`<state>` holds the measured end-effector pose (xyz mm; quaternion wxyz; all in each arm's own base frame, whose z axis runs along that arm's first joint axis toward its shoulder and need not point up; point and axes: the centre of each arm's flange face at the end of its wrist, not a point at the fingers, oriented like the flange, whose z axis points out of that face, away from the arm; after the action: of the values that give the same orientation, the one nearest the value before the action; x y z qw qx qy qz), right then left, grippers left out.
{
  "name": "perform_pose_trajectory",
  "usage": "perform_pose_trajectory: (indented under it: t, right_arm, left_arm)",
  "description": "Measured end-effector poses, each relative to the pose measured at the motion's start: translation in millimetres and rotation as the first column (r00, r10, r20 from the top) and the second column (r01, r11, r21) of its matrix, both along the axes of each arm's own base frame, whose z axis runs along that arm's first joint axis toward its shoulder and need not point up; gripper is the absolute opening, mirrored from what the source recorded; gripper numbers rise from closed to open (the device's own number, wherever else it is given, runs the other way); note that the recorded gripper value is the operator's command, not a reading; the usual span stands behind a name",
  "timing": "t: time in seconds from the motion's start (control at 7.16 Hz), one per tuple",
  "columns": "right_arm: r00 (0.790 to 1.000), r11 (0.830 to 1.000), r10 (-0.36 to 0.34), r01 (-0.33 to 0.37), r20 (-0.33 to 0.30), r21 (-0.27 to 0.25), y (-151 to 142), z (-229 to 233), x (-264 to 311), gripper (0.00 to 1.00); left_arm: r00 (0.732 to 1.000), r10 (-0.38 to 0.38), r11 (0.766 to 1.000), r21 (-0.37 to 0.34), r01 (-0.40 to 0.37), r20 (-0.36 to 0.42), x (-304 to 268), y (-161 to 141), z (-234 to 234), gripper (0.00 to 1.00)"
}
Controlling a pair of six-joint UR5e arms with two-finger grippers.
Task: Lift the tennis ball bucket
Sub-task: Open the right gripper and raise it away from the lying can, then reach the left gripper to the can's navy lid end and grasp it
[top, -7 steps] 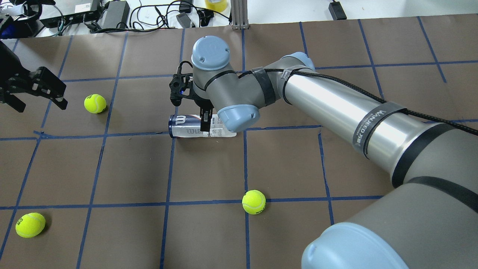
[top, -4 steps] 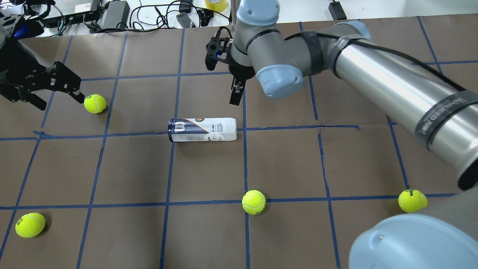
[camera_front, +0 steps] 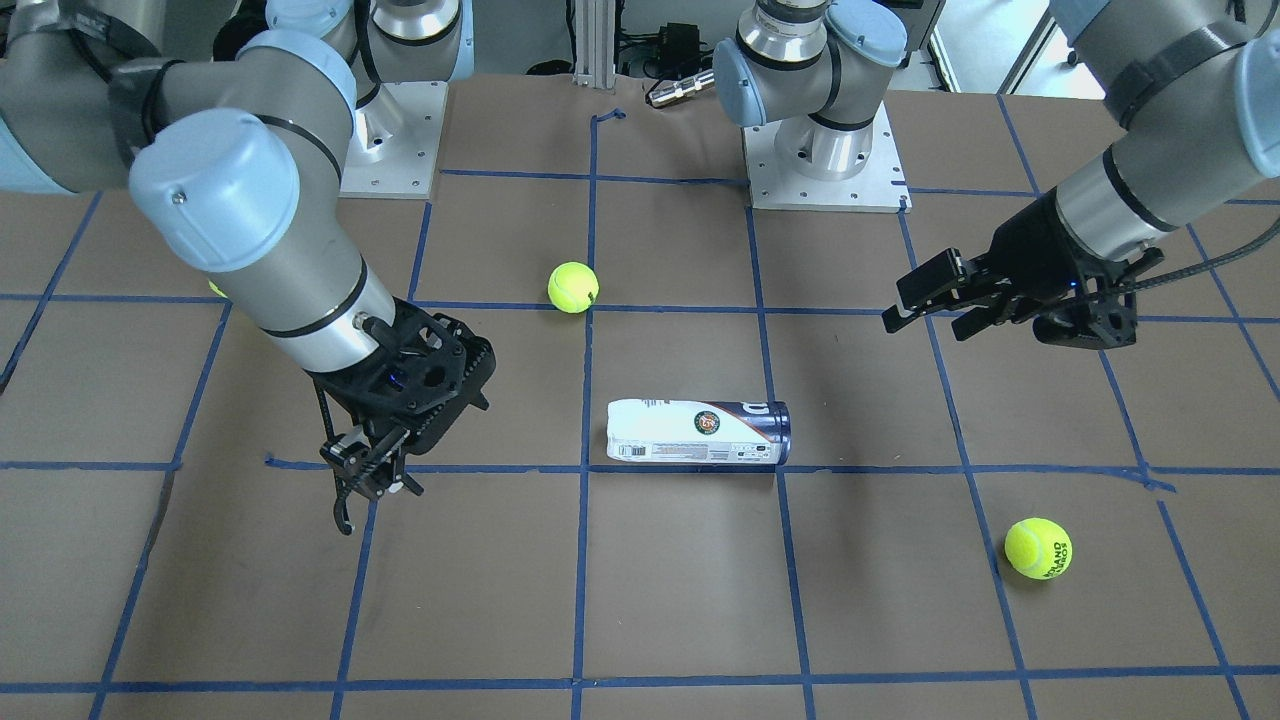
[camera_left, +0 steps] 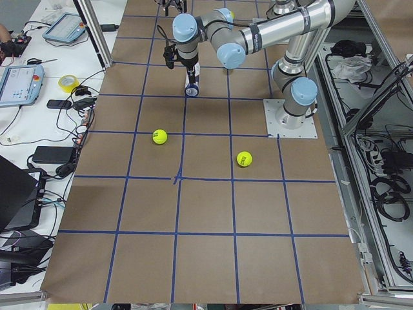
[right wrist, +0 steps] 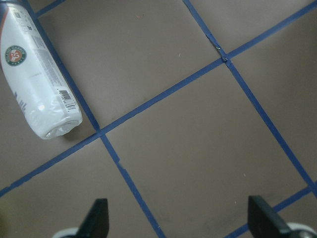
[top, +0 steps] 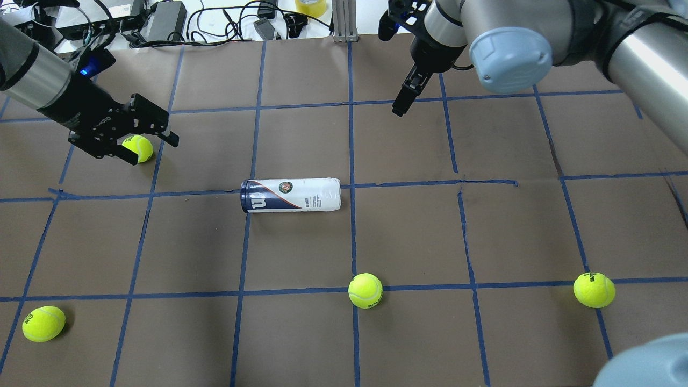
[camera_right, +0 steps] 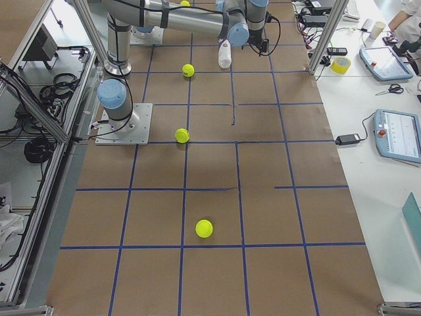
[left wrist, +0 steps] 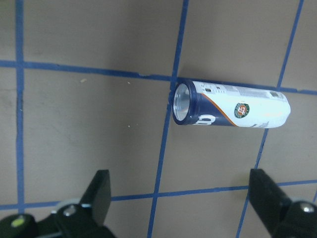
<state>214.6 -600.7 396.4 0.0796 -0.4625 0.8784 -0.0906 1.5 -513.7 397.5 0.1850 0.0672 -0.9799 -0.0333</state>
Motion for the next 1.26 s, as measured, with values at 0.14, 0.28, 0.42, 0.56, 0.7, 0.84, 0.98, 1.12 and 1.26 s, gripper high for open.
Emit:
perform_pose_trajectory:
  t: [0.14,0.28,0.42,0.56,0.7,0.84,0.98,1.12,1.26]
  right_arm:
    - [0.996,0.996,-0.087,0.088,-0.023,0.019,9.1,12.9,-5.3,1.00]
    - [0.982,0.983,-0.179,0.181,-0.058,0.024,16.6,24.5,-10.6,1.00]
    - [0.958,0.962,-0.268,0.273,-0.104,0.030,26.6,36.3,-16.4,1.00]
    - [0.928,0.936,-0.342,0.350,-0.149,0.032,35.6,45.3,-22.0,1.00]
    - [0.899,0.911,-0.399,0.411,-0.179,0.033,43.7,52.4,-25.9,1.00]
    - [0.860,0.872,-0.471,0.488,-0.196,0.043,55.1,62.3,-28.6,1.00]
    - [0.814,0.824,-0.543,0.563,-0.206,0.054,69.5,75.9,-32.6,1.00]
    - [0.772,0.780,-0.600,0.623,-0.211,0.060,87.7,94.6,-38.7,1.00]
    - [0.728,0.734,-0.652,0.676,-0.213,0.063,105.0,111.8,-45.2,1.00]
  left_arm:
    - [1.000,-0.012,1.000,0.013,0.012,-0.019,-8.8,1.5,-9.5,1.00]
    - [0.998,-0.025,1.000,0.016,0.026,-0.052,-14.6,0.5,-17.1,1.00]
    - [0.994,-0.042,0.999,0.006,0.043,-0.106,-18.7,-4.8,-26.6,1.00]
    - [0.988,-0.054,0.999,-0.007,0.053,-0.147,-20.2,-12.4,-37.1,1.00]
    - [0.984,-0.059,0.998,-0.013,0.057,-0.168,-20.0,-20.0,-48.2,1.00]
    - [0.981,-0.064,0.998,-0.006,0.064,-0.183,-19.3,-24.9,-61.0,1.00]
    - [0.975,-0.067,0.998,-0.002,0.068,-0.211,-20.2,-28.8,-75.4,1.00]
    - [0.967,-0.064,0.998,-0.010,0.064,-0.247,-22.0,-33.6,-92.2,1.00]
    - [0.962,-0.063,0.998,-0.018,0.060,-0.264,-22.7,-37.4,-111.2,1.00]
